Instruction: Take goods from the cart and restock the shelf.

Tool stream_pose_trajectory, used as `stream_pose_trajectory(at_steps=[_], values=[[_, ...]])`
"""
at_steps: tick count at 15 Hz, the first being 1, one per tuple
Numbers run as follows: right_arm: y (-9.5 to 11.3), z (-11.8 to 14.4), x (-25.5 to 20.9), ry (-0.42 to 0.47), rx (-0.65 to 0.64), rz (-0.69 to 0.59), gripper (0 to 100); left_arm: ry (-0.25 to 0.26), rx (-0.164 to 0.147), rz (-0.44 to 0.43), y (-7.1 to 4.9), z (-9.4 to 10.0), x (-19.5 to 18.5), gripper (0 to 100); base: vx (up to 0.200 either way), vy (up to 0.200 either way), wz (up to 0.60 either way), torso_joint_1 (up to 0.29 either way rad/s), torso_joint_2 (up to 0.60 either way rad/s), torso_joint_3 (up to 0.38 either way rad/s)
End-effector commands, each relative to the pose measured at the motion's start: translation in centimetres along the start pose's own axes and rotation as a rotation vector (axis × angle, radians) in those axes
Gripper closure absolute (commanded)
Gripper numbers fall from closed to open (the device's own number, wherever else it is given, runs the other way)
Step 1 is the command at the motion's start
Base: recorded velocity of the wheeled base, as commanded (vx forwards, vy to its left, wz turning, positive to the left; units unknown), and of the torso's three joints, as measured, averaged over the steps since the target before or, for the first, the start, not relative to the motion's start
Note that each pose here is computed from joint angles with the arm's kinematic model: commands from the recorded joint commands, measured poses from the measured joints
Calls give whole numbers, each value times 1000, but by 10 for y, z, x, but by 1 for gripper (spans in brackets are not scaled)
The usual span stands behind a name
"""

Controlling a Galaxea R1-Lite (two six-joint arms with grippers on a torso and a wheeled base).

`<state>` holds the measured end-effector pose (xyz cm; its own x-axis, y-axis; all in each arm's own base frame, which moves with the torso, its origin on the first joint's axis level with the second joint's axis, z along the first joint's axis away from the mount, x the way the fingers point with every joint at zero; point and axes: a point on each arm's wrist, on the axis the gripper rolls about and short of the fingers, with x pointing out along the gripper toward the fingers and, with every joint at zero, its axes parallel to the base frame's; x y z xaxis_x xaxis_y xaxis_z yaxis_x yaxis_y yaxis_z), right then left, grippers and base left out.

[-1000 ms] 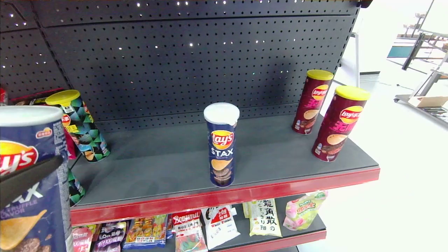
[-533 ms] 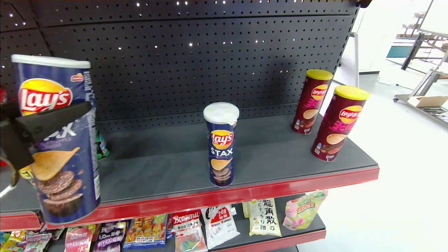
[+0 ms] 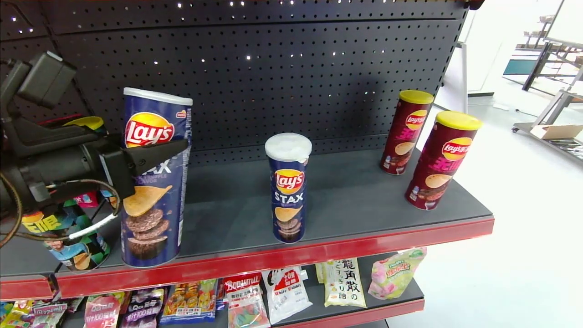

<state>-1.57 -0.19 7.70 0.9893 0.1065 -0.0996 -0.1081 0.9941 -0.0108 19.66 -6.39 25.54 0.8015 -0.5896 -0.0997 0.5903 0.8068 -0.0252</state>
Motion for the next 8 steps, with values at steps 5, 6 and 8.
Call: stream_pose_trajectory(at_steps=[5,6,8], values=[[0,0,0,3,0,0,0,28,-7,8,15,3,39,100,0,0,0,0,0,0],[0,0,0,3,0,0,0,27,-3,8,18,1,49,100,0,0,0,0,0,0],[0,0,0,3,0,0,0,-9,10,7,28,-11,75,100,0,0,0,0,0,0]])
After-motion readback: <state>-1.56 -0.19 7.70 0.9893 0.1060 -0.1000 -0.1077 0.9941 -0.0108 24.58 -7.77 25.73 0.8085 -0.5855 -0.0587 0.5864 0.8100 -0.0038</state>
